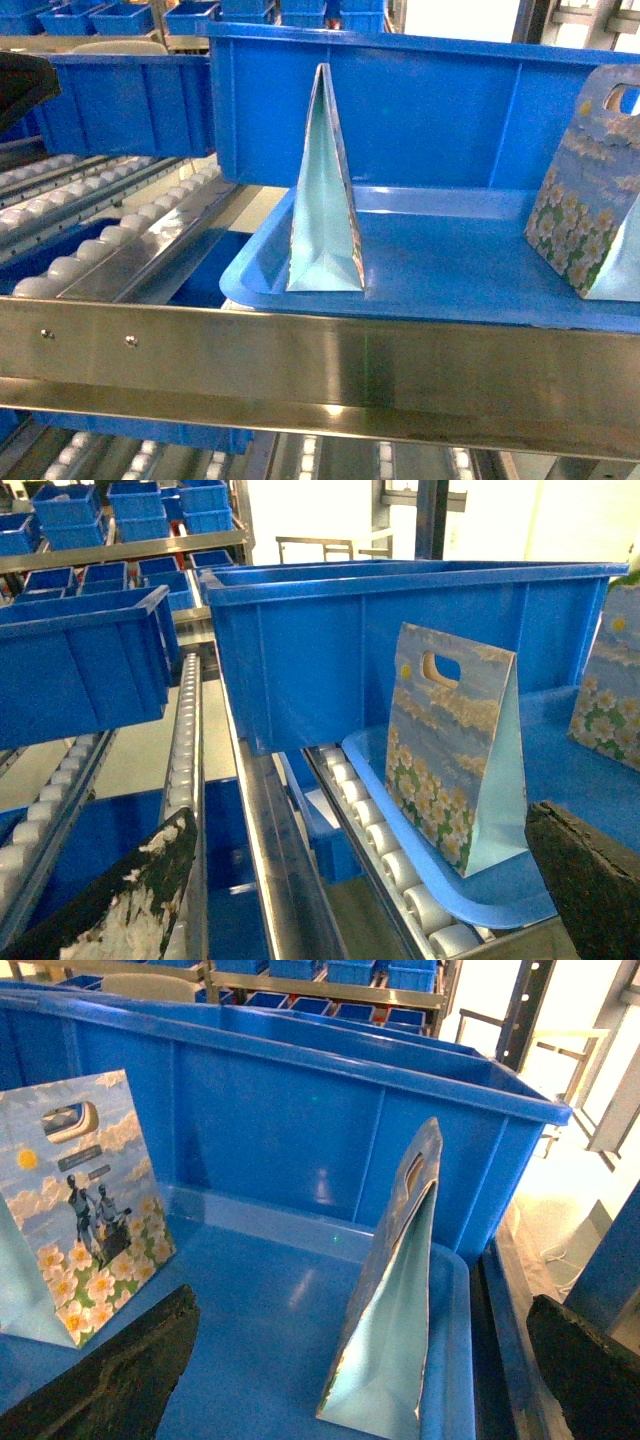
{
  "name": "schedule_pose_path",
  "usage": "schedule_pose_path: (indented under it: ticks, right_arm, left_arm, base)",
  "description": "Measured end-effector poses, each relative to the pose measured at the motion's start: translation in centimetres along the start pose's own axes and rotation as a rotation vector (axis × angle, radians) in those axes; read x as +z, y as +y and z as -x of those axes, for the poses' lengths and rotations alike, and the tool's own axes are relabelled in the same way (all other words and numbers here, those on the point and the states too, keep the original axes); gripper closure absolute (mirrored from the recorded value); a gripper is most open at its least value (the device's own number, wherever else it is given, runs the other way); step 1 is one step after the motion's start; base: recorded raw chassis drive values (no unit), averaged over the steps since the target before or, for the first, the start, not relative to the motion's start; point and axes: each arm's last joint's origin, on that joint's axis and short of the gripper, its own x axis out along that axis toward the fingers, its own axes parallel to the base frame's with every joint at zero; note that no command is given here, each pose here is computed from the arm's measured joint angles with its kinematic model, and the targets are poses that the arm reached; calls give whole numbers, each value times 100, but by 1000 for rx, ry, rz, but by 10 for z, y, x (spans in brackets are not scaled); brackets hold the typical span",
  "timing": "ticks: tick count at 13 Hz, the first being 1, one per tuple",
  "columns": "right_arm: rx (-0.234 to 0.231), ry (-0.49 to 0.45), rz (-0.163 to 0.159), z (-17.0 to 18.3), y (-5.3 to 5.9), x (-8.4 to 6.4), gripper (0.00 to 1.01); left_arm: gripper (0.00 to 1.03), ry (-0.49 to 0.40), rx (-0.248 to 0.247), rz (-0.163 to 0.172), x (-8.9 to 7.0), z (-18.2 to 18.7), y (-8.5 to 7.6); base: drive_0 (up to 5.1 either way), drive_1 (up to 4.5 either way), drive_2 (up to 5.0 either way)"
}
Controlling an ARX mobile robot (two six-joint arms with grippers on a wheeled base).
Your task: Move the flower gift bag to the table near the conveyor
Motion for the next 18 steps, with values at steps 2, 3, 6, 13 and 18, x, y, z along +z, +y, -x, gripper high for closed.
schedule_pose_path:
  ticks: [2,3,6,13,18]
  right_arm:
    - [8,31,20,-6,1,6,3]
    - [3,24,28,-13,8,16,3]
    - [8,37,67,-33,44,19,3]
    - [-30,35,62,-53,50,11,3]
    - [-85,4,31,-96,17,22,3]
  left_arm:
    - [5,0,0,0,0,0,0]
    - [5,0,0,0,0,0,0]
    - [5,1,0,0,0,0,0]
    - [5,0,0,0,0,0,0]
    - [5,1,0,0,0,0,0]
  base:
    - [0,0,0]
    - [0,0,0]
    - [0,0,0]
    - [0,0,0]
    - [0,0,0]
